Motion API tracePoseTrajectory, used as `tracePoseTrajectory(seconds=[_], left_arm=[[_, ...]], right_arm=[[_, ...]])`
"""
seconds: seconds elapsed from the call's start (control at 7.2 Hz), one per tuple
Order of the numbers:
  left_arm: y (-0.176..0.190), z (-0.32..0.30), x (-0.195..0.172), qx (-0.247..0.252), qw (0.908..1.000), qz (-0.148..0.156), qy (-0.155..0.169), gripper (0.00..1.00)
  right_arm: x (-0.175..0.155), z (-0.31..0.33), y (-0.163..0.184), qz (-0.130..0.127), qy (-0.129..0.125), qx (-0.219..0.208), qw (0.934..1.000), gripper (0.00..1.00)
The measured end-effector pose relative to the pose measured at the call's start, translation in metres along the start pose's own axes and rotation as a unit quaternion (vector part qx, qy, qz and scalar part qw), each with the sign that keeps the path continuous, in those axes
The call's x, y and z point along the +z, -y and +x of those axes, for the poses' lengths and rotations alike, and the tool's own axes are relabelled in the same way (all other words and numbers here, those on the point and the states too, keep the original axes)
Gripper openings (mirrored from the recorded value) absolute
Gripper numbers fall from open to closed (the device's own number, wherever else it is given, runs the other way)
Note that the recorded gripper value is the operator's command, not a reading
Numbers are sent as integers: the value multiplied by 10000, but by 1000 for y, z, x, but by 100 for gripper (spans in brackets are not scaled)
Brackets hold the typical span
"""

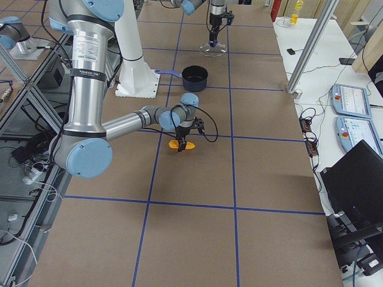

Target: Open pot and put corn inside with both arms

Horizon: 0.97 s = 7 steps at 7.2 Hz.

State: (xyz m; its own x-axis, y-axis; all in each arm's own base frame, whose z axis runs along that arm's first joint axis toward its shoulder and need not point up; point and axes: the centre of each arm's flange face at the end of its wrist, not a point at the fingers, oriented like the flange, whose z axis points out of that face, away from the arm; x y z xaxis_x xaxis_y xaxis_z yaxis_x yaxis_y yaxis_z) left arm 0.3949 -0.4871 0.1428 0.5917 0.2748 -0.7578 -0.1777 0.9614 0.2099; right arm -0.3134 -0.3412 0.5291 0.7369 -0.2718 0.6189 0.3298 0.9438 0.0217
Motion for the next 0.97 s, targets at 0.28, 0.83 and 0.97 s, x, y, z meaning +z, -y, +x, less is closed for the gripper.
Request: tracePoseTrajectory(seconds=[0.28, 0.83, 0.97], left_arm=[[-1, -5, 4, -12, 10000, -23, 26, 57], [-1, -12, 8, 91, 9999, -32, 79, 57], [-3, -19, 12, 133, 9998, -58, 117, 57]], right_arm=[[0, 2, -5, -26, -14, -113, 9999, 39], [-11, 3, 1, 1, 129, -142, 9998, 38], [-26, 5, 9, 47, 306, -91, 9995, 38]])
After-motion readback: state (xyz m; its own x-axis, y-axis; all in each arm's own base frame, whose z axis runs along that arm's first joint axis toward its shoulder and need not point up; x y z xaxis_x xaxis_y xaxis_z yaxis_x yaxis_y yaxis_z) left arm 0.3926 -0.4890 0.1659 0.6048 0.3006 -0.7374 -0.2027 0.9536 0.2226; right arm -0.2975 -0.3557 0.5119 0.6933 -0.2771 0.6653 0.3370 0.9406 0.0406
